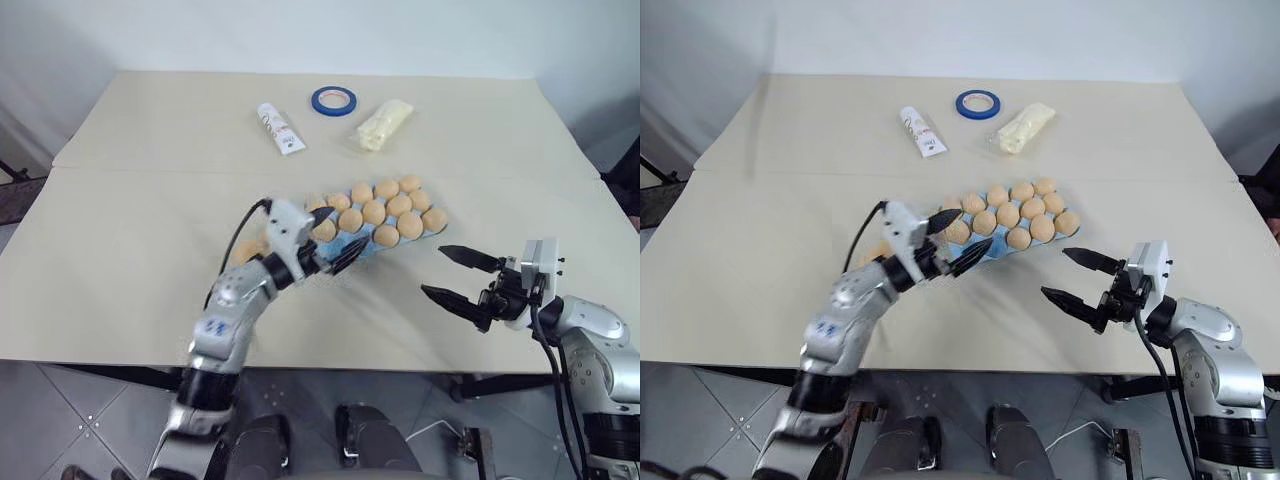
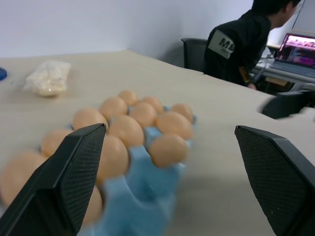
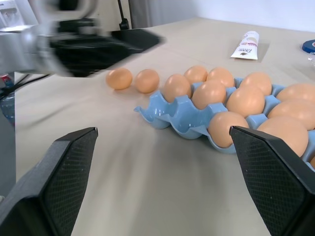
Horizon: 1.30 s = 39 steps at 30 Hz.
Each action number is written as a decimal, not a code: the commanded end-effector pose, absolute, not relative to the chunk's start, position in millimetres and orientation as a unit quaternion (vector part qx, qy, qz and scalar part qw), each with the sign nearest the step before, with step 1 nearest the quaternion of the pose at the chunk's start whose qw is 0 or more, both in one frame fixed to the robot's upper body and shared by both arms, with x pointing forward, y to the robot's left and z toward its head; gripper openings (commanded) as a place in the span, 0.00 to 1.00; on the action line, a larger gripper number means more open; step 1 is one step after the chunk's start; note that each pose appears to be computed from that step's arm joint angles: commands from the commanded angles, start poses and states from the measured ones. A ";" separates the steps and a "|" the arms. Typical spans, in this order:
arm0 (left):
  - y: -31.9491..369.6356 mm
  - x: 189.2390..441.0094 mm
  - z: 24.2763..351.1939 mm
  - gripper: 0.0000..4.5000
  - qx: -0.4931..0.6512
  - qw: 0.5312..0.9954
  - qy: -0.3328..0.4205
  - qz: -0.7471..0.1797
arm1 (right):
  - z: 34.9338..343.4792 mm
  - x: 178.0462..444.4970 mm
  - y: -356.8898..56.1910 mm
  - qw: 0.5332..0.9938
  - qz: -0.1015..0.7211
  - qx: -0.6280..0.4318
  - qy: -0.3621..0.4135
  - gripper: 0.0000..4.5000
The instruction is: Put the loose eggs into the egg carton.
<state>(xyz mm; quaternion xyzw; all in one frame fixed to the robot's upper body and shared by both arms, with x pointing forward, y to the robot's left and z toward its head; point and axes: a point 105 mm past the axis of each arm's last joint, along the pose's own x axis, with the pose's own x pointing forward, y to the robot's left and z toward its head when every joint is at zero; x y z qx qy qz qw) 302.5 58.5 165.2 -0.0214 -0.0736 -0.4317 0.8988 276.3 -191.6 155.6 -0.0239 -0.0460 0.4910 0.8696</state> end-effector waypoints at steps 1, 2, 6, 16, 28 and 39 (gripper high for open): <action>81.2 286.7 181.5 0.99 -0.021 0.907 -0.097 -0.409 | 165.3 276.2 -191.2 0.862 0.501 -0.034 -0.060 1.00; 91.6 281.3 179.1 0.99 -0.021 0.911 -0.093 -0.402 | 165.7 277.5 -190.6 0.861 0.503 -0.033 -0.060 1.00; 130.6 257.2 164.8 0.99 -0.008 0.921 -0.062 -0.384 | 167.2 280.9 -189.2 0.856 0.512 -0.034 -0.061 1.00; 194.4 249.5 153.2 0.99 0.025 0.948 -0.029 -0.317 | 169.2 285.8 -188.3 0.848 0.526 -0.037 -0.056 1.00; 166.2 299.6 167.5 0.99 0.038 0.945 -0.051 -0.320 | 168.3 285.4 -185.8 0.847 0.527 -0.038 -0.053 1.00; 136.4 349.1 174.0 0.99 0.056 0.942 -0.036 -0.330 | 168.6 285.6 -185.1 0.852 0.520 -0.040 -0.053 1.00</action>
